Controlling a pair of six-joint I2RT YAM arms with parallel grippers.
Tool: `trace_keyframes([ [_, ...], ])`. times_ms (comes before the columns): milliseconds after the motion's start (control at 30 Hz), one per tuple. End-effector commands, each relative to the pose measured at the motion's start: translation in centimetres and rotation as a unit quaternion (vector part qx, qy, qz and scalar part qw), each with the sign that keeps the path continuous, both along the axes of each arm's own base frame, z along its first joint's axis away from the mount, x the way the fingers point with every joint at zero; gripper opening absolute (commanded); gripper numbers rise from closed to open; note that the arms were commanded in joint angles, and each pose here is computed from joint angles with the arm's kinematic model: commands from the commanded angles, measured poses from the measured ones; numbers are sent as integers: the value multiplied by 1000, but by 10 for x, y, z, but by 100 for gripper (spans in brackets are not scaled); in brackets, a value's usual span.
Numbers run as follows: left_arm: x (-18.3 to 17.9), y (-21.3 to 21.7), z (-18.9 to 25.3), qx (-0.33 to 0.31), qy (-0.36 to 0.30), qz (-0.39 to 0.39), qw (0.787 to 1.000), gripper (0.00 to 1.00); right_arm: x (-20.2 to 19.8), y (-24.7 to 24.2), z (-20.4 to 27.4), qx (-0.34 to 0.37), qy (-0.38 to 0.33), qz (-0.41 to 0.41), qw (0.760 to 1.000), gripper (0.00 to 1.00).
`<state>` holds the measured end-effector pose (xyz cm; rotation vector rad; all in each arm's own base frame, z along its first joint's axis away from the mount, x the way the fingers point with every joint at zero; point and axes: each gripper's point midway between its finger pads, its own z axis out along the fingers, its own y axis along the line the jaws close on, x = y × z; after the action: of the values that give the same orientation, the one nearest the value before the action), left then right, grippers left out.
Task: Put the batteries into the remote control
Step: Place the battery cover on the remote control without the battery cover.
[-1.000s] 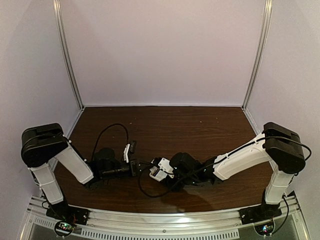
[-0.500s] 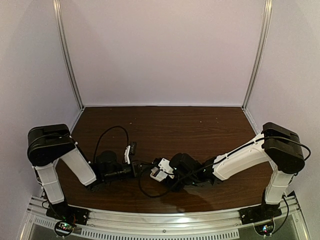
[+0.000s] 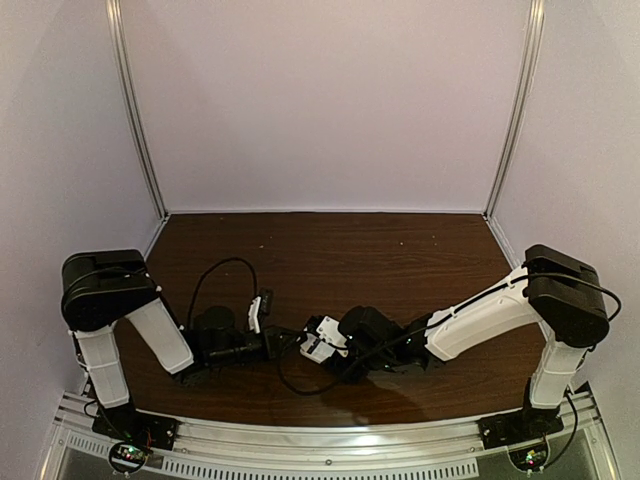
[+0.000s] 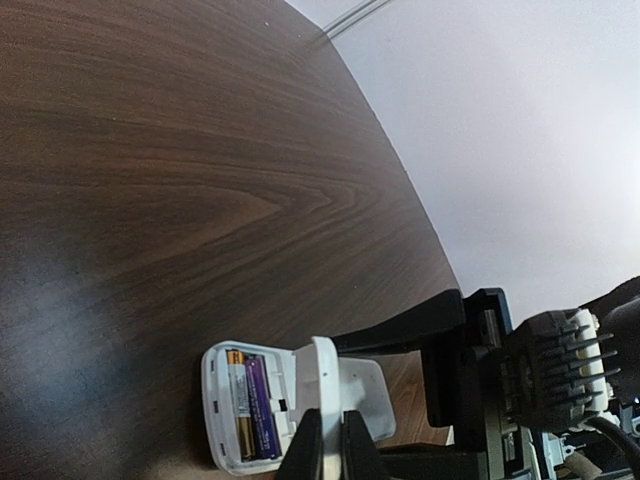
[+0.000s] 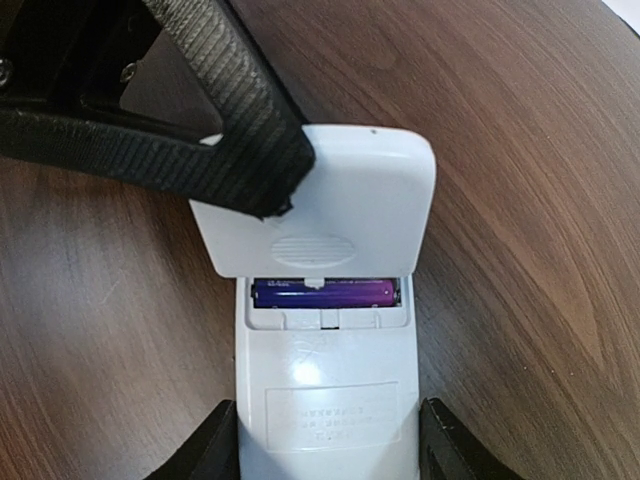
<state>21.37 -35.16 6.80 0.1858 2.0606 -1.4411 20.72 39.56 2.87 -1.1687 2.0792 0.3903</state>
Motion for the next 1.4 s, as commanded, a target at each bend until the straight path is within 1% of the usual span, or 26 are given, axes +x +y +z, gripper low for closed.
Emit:
trace_keyframes([
  [0,0,-3,6,-17,-11,1,1000,0,-1,-7,-15,-21,17,-11,1000,35],
  [733,4,-13,1,-13,-7,-3,1000,0,-4,-4,-13,-18,17,7,1000,33],
  [1367,3,-4,-15,8,6,9,1000,0,-7,-4,-12,-18,15,21,1000,31],
])
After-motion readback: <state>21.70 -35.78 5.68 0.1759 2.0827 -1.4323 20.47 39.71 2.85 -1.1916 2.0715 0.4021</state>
